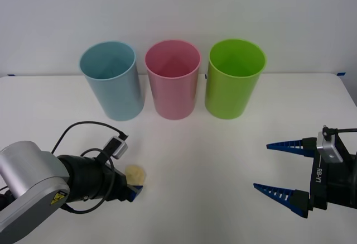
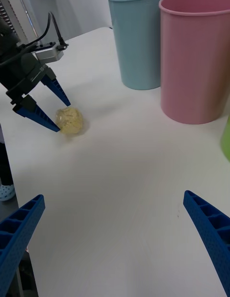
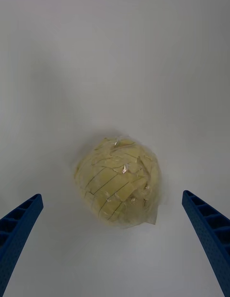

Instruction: Put cans in the blue bin and PET bottles in the pink bin and trash in the green bin.

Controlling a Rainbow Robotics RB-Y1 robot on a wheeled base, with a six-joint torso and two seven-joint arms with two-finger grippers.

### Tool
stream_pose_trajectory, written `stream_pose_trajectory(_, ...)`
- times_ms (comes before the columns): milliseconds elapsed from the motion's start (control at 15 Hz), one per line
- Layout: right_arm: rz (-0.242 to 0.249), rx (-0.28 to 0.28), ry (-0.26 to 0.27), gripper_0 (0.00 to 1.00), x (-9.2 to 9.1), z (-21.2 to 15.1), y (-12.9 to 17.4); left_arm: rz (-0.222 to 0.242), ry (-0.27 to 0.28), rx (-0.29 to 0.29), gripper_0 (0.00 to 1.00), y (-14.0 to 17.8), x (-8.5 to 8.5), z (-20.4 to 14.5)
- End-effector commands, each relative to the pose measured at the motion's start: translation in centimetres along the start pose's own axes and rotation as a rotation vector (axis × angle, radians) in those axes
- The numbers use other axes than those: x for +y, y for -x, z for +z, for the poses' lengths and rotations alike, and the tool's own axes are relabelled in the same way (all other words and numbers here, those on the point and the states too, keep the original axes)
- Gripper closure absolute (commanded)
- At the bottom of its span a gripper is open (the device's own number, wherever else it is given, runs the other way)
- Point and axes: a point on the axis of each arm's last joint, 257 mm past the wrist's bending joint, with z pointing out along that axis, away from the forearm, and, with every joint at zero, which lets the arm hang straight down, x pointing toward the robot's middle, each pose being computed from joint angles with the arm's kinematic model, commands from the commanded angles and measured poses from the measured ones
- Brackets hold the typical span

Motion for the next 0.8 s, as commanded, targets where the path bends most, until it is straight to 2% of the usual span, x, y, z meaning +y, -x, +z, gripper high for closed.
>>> stream_pose_trajectory(67, 0.000, 0.000, 0.000, 0.00, 0.0, 0.0, 0.0, 0.015, 0.007, 0.004, 0.00, -0.1, -0.2, 0.3)
stream_pose_trajectory(467, 0.000, 0.000, 0.000, 0.00, 0.0, 0.0, 0.0, -0.004, 0.011, -0.008, 0.00, 0.6, -0.6, 1.6)
stream_pose_trajectory(800, 0.000, 0.000, 0.000, 0.00, 0.0, 0.0, 0.0, 0.006, 0.021, -0.003, 0.00, 0.9, -0.5, 2.4)
